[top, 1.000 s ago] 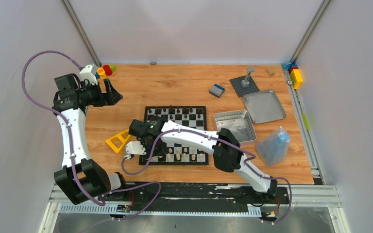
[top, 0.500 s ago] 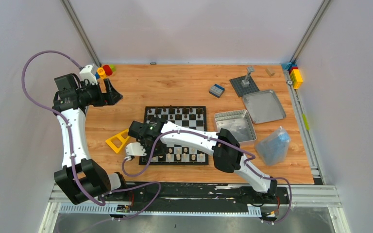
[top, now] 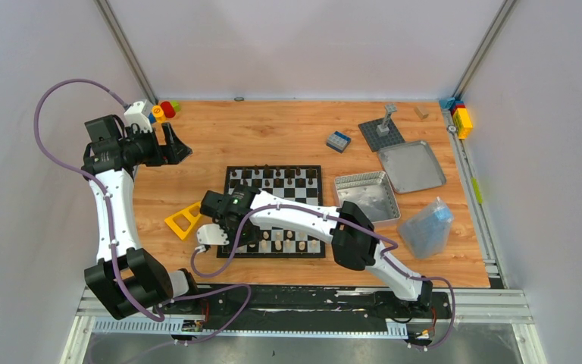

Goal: Set up the chess pieces on the board
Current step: Place the chess piece on the chessboard, then adjust the storage box at the center of the board, then pick up the chess piece from the storage box.

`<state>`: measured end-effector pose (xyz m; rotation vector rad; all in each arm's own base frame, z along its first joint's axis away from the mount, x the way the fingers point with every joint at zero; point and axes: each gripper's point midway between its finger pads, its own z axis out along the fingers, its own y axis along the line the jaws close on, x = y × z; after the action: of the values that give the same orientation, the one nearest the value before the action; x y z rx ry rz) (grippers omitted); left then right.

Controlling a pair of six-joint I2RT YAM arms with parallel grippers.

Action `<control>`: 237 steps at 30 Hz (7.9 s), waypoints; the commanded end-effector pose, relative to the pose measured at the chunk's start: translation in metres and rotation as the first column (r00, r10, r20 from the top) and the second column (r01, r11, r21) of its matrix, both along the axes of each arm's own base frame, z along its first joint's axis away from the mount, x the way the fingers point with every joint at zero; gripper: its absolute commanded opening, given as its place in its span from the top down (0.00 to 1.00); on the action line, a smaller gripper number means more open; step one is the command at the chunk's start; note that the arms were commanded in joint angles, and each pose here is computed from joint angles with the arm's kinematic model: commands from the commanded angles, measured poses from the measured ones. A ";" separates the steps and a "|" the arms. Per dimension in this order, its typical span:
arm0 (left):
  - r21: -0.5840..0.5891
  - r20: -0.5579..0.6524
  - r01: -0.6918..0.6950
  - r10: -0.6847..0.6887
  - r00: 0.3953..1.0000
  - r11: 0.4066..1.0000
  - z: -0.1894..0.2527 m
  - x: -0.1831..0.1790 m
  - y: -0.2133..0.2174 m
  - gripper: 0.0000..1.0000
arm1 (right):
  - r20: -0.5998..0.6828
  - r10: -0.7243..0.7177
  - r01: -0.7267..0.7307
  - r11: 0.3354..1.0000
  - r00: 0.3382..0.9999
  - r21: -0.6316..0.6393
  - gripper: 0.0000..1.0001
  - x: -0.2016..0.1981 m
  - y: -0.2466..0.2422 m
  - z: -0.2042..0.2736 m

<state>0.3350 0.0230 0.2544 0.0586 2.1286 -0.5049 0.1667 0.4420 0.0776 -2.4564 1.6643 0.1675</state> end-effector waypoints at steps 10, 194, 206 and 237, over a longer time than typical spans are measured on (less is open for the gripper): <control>0.013 0.034 0.020 -0.021 0.999 1.000 0.003 0.003 0.000 0.00 | 0.015 0.024 -0.024 0.999 1.000 -0.027 0.99 -0.002 -0.001 -0.008; -0.041 0.080 0.359 -0.355 0.931 0.932 0.002 -0.004 -0.088 0.00 | -0.091 -0.986 0.990 -0.139 -0.141 -0.027 0.86 0.144 -0.424 -0.019; -0.032 0.073 0.349 -0.346 0.935 0.937 0.001 -0.004 -0.086 0.00 | -0.191 -0.978 0.969 0.040 0.088 0.245 0.64 0.176 -0.400 0.043; 0.058 0.161 0.408 -0.412 0.897 0.911 0.003 0.003 -0.087 0.00 | -0.187 -0.656 0.677 0.666 0.732 0.313 0.49 0.174 -0.292 -0.032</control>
<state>0.3374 -0.0612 0.2443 0.4814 2.0432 -0.7332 0.3327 0.1377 0.0464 -1.3733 2.3102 0.3969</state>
